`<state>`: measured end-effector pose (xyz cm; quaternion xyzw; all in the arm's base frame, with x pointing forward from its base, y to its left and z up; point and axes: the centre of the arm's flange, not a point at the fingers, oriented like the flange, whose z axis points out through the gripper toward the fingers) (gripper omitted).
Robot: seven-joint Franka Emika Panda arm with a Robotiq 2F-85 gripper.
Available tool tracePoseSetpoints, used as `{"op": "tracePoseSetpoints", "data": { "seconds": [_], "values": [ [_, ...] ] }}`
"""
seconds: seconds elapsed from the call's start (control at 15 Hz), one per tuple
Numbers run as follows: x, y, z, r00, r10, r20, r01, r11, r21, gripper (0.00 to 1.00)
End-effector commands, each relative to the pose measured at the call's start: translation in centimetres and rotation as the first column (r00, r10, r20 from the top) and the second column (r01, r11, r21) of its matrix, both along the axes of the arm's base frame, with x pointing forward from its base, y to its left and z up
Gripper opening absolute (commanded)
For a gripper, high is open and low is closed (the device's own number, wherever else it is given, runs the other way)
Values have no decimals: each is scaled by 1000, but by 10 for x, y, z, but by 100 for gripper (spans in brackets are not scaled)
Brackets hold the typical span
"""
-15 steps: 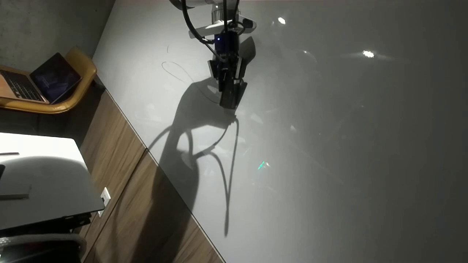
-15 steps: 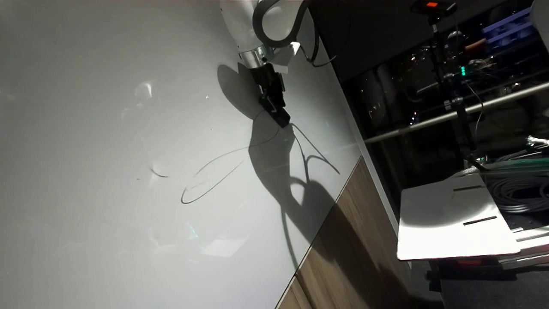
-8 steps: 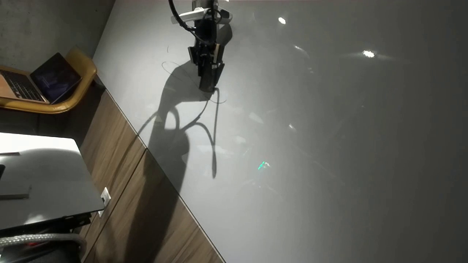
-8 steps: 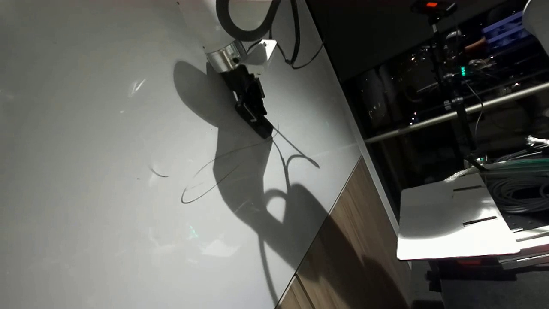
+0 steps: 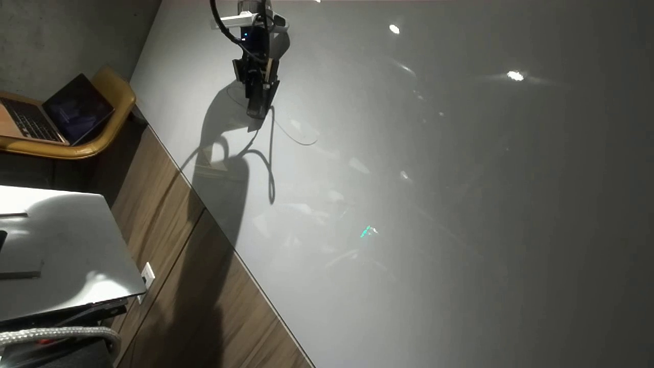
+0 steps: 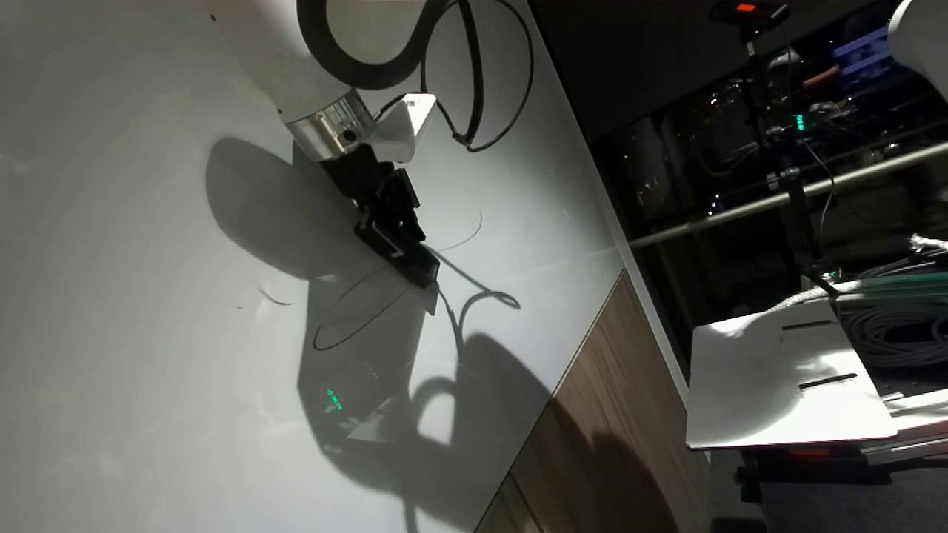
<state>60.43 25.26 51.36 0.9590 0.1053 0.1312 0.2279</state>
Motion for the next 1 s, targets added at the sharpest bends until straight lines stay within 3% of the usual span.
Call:
{"op": "tracePoseSetpoints", "data": {
  "seconds": [0.0,0.33,0.67,0.93],
  "values": [
    [46,37,-7,998,60,15,-60,998,31,27],
    [48,91,-23,997,78,-20,-77,997,10,27],
    [18,86,-11,993,-96,-63,96,995,-1,27],
    [7,96,20,982,-191,4,191,982,8,27]
  ]
}}
